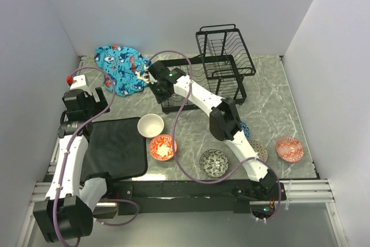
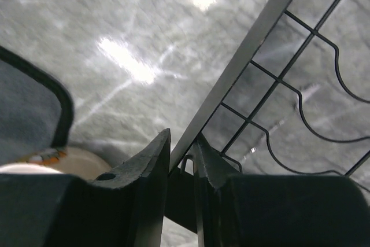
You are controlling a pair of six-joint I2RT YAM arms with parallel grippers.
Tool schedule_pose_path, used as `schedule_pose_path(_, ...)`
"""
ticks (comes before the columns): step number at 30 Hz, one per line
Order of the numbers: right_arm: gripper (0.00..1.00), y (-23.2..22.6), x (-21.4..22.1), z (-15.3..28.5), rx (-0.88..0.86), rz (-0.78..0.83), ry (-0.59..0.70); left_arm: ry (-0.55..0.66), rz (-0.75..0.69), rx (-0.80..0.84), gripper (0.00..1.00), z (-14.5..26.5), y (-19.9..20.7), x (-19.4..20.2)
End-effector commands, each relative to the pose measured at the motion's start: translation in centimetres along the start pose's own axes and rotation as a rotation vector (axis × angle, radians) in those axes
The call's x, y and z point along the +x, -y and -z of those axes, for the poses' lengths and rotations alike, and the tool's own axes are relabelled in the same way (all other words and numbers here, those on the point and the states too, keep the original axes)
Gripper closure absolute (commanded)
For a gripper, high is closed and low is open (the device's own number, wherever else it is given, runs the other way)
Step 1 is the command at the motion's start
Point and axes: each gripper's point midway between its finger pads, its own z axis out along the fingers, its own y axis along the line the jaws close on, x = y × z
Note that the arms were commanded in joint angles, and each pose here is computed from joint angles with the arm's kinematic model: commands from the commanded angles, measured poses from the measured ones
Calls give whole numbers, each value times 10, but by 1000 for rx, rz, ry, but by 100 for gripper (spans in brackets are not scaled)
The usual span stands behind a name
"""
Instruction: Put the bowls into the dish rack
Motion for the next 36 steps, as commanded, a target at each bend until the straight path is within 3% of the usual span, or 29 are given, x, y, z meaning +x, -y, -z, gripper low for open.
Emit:
schedule_pose_path(1,87,11,9,42,7,47,-40,22,9,33,3,-4,6,-3)
schedule_pose_path(13,93,7,38,70,-25,86,-105,19,-14,57,3,-18,10,-4)
schedule_pose_path(24,98,7,76,97,-110,314,-189,55,-56,85,3,-15,13,-7)
schedule_pose_path(36,99,-17,102,122,-205,658,-173,79,-30,113,3,-8,18,-8)
